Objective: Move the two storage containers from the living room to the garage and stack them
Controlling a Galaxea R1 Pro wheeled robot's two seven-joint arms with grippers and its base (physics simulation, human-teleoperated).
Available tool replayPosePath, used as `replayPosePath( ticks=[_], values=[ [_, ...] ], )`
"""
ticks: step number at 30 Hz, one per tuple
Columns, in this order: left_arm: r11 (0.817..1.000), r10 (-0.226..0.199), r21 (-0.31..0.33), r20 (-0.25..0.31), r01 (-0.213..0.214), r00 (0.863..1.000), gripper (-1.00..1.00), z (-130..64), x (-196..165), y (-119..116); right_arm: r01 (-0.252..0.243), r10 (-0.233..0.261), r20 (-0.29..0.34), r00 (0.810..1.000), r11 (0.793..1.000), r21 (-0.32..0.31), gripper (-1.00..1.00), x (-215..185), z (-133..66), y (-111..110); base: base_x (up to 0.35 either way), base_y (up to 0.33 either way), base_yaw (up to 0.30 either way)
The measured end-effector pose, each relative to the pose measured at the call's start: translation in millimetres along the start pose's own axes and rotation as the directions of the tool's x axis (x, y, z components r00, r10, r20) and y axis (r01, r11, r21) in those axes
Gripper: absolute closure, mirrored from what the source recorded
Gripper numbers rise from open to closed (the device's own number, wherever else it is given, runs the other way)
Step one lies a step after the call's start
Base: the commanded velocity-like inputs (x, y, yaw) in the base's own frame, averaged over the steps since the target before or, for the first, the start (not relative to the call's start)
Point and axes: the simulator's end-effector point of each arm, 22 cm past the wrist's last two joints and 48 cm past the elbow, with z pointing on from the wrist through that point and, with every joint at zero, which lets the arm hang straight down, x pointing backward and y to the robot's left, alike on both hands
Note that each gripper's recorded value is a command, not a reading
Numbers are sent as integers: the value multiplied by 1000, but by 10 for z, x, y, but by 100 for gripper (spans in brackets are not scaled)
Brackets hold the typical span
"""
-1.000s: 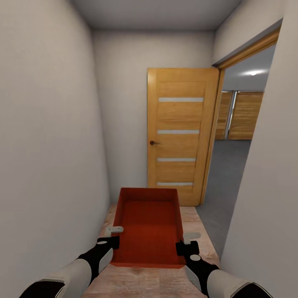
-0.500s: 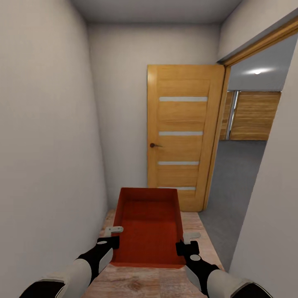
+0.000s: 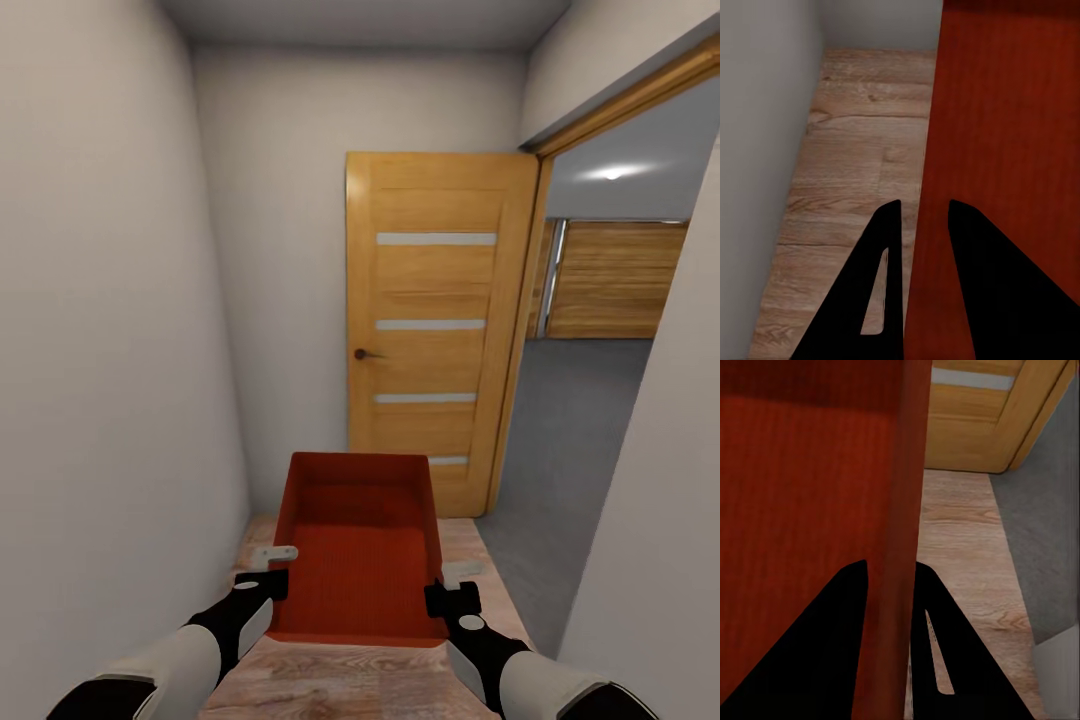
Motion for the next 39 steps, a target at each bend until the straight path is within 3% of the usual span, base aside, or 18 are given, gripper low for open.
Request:
replayPosePath(
  ticks=[15,39],
  values=[
    [1000,0,0,2,0,1000,100,-1,-7,0,0,0,1,1000,1000,0,100,-5,-1,0,11,5,-274],
    [1000,0,0,2,0,1000,100,-5,-8,0,-1,1,1,1000,1000,0,100,-5,-4,-1,239,208,-280]
  ],
)
